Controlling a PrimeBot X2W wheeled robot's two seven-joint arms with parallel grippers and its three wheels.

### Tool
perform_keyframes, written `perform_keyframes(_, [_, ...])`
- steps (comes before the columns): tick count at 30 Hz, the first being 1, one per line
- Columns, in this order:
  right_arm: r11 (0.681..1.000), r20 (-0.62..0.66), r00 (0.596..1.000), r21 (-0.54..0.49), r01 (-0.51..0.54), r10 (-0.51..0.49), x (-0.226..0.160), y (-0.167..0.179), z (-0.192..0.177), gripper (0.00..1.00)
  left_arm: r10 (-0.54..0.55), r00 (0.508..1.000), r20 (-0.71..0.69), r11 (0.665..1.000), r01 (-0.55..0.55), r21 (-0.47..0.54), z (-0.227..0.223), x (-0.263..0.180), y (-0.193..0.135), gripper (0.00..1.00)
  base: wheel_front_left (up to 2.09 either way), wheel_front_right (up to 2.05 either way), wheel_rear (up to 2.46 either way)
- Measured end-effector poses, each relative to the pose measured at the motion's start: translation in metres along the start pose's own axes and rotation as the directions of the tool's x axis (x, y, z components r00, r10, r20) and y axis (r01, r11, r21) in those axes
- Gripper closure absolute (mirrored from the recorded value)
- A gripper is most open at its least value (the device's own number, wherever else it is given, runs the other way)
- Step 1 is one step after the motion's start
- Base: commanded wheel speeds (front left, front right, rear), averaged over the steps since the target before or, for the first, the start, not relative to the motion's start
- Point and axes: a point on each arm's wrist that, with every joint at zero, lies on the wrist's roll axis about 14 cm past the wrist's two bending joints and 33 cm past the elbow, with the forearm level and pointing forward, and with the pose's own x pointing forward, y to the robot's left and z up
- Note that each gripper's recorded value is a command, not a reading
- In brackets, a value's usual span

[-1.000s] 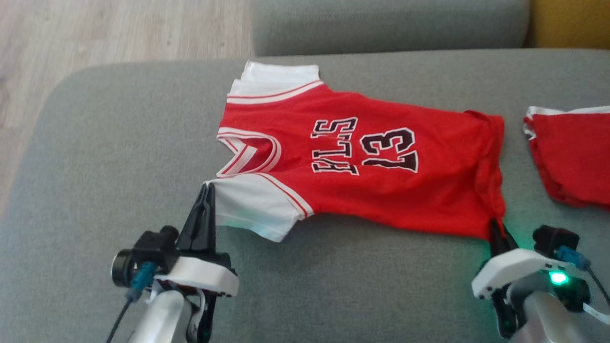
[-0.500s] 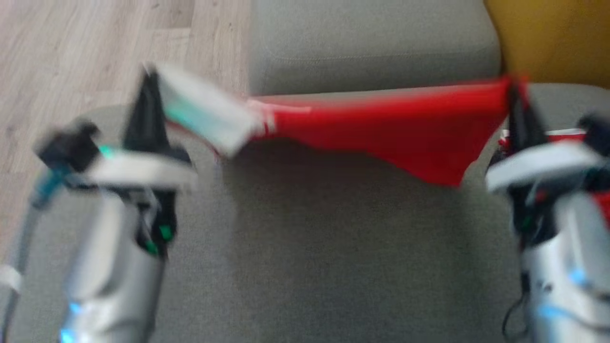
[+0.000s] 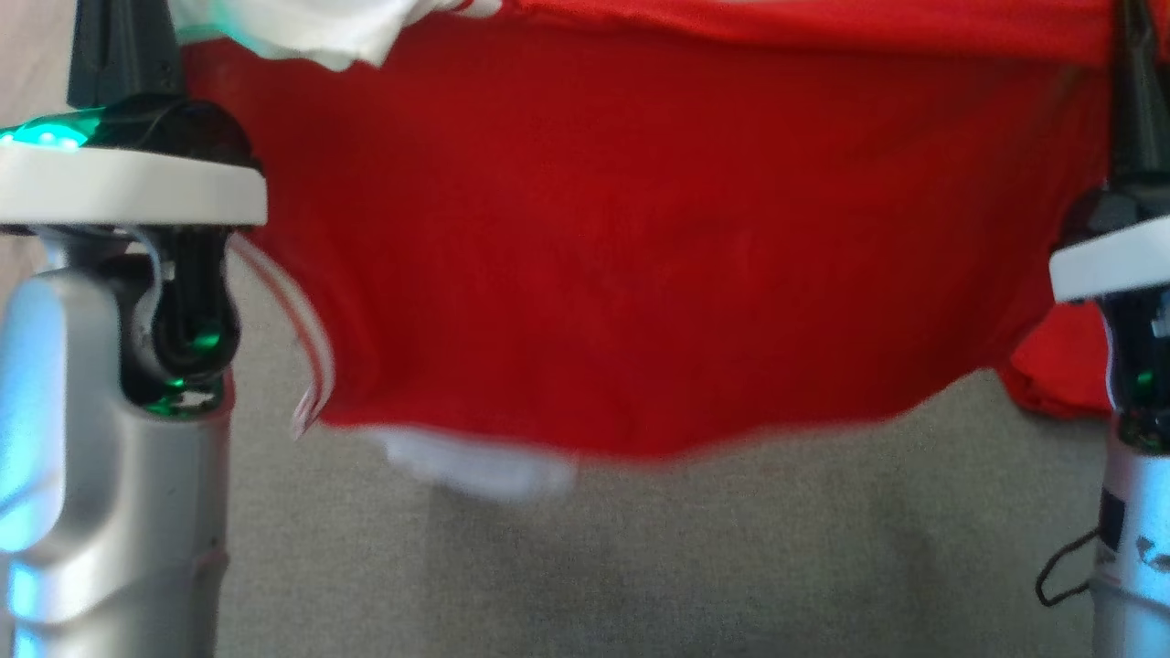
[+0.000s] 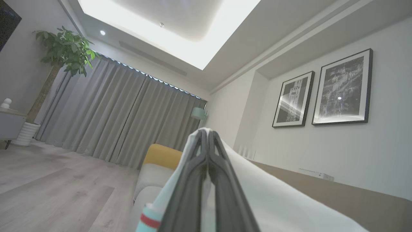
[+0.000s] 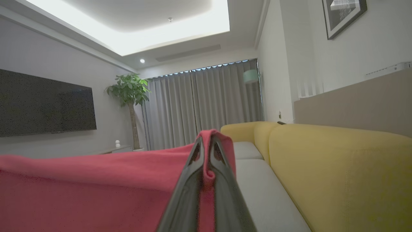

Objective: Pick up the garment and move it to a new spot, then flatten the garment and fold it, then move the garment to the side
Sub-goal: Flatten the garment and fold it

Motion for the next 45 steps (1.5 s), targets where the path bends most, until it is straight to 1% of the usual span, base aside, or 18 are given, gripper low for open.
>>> perform_keyframes(3, [1.0, -0.063, 0.998, 0.0, 0.016, -0.016, -0.002, -0.005, -0.017, 1.0, 0.023, 0.998, -0.057, 1.0, -0.022, 0.011, -0.015, 0.001, 0.011, 1.0, 0.0, 0.0, 0.0])
perform_keyframes(6, [0.999, -0.125, 0.992, 0.002, 0.032, -0.031, 0.007, -0.012, -0.039, 1.0, 0.066, 0.991, -0.118, 0.998, -0.066, 0.002, -0.038, 0.007, 0.031, 1.0, 0.0, 0.0, 0.0])
perform_keyframes(8, [0.999, -0.162, 0.986, -0.016, 0.029, -0.032, 0.022, -0.015, -0.055, 1.0, 0.096, 0.982, -0.161, 0.995, -0.093, 0.027, -0.057, 0.017, 0.05, 1.0, 0.0, 0.0, 0.0])
perform_keyframes(10, [1.0, -0.196, 0.981, -0.014, 0.012, -0.015, 0.046, -0.015, -0.072, 1.0, 0.117, 0.975, -0.191, 0.993, -0.111, 0.042, -0.074, 0.035, 0.068, 1.0, 0.0, 0.0, 0.0])
perform_keyframes(11, [0.999, -0.208, 0.978, -0.033, -0.005, -0.002, 0.059, -0.014, -0.081, 1.0, 0.124, 0.973, -0.195, 0.992, -0.116, 0.053, -0.081, 0.046, 0.076, 1.0, 0.0, 0.0, 0.0])
perform_keyframes(12, [0.998, -0.216, 0.976, -0.056, -0.015, 0.002, 0.073, -0.016, -0.089, 1.0, 0.14, 0.972, -0.187, 0.989, -0.13, 0.065, -0.085, 0.057, 0.088, 1.0, 0.0, 0.0, 0.0])
perform_keyframes(15, [0.997, -0.227, 0.974, -0.073, -0.003, -0.014, 0.114, -0.031, -0.109, 1.0, 0.172, 0.971, -0.164, 0.981, -0.154, 0.119, -0.097, 0.093, 0.115, 1.0, 0.0, 0.0, 0.0])
perform_keyframes(19, [0.99, -0.197, 0.979, -0.138, 0.019, -0.046, 0.166, -0.051, -0.122, 1.0, 0.16, 0.984, -0.078, 0.98, -0.148, 0.136, -0.102, 0.147, 0.126, 1.0, 0.0, 0.0, 0.0])
perform_keyframes(21, [0.979, -0.17, 0.984, -0.204, 0.023, -0.058, 0.185, -0.059, -0.127, 1.0, 0.156, 0.987, -0.031, 0.979, -0.15, 0.139, -0.101, 0.169, 0.131, 1.0, 0.0, 0.0, 0.0])
perform_keyframes(24, [0.97, -0.177, 0.982, -0.243, 0.022, -0.067, 0.194, -0.065, -0.141, 1.0, 0.154, 0.988, -0.023, 0.978, -0.149, 0.149, -0.11, 0.179, 0.137, 1.0, 0.0, 0.0, 0.0])
perform_keyframes(26, [0.964, -0.211, 0.975, -0.264, 0.014, -0.072, 0.194, -0.069, -0.164, 1.0, 0.162, 0.985, -0.054, 0.974, -0.151, 0.168, -0.13, 0.178, 0.147, 1.0, 0.0, 0.0, 0.0])
perform_keyframes(28, [0.968, -0.271, 0.959, -0.251, 0.01, -0.08, 0.186, -0.071, -0.191, 1.0, 0.186, 0.977, -0.106, 0.97, -0.165, 0.181, -0.152, 0.167, 0.159, 1.0, 0.0, 0.0, 0.0])
perform_keyframes(32, [0.97, -0.412, 0.908, -0.242, -0.022, -0.082, 0.16, -0.068, -0.243, 1.0, 0.209, 0.958, -0.196, 0.958, -0.161, 0.235, -0.181, 0.139, 0.175, 1.0, 0.0, 0.0, 0.0])
perform_keyframes(33, [0.971, -0.492, 0.866, -0.236, -0.04, -0.084, 0.14, -0.067, -0.27, 1.0, 0.219, 0.944, -0.247, 0.951, -0.15, 0.271, -0.196, 0.121, 0.181, 1.0, 0.0, 0.0, 0.0])
perform_keyframes(37, [0.973, -0.653, 0.75, -0.223, -0.058, -0.105, 0.083, -0.072, -0.317, 1.0, 0.254, 0.886, -0.388, 0.939, -0.13, 0.317, -0.236, 0.061, 0.193, 1.0, 0.0, 0.0, 0.0])
perform_keyframes(39, [0.972, -0.709, 0.696, -0.226, -0.069, -0.115, 0.057, -0.075, -0.33, 1.0, 0.266, 0.841, -0.471, 0.932, -0.099, 0.349, -0.255, 0.024, 0.195, 1.0, 0.0, 0.0, 0.0])
perform_keyframes(41, [0.969, -0.749, 0.652, -0.23, -0.089, -0.118, 0.037, -0.074, -0.336, 1.0, 0.286, 0.796, -0.534, 0.925, -0.084, 0.37, -0.267, -0.014, 0.199, 1.0, 0.0, 0.0, 0.0])
perform_keyframes(45, [0.971, -0.788, 0.605, -0.218, -0.101, -0.113, 0.012, -0.069, -0.336, 1.0, 0.327, 0.719, -0.613, 0.918, -0.087, 0.387, -0.274, -0.078, 0.202, 1.0, 0.0, 0.0, 0.0])
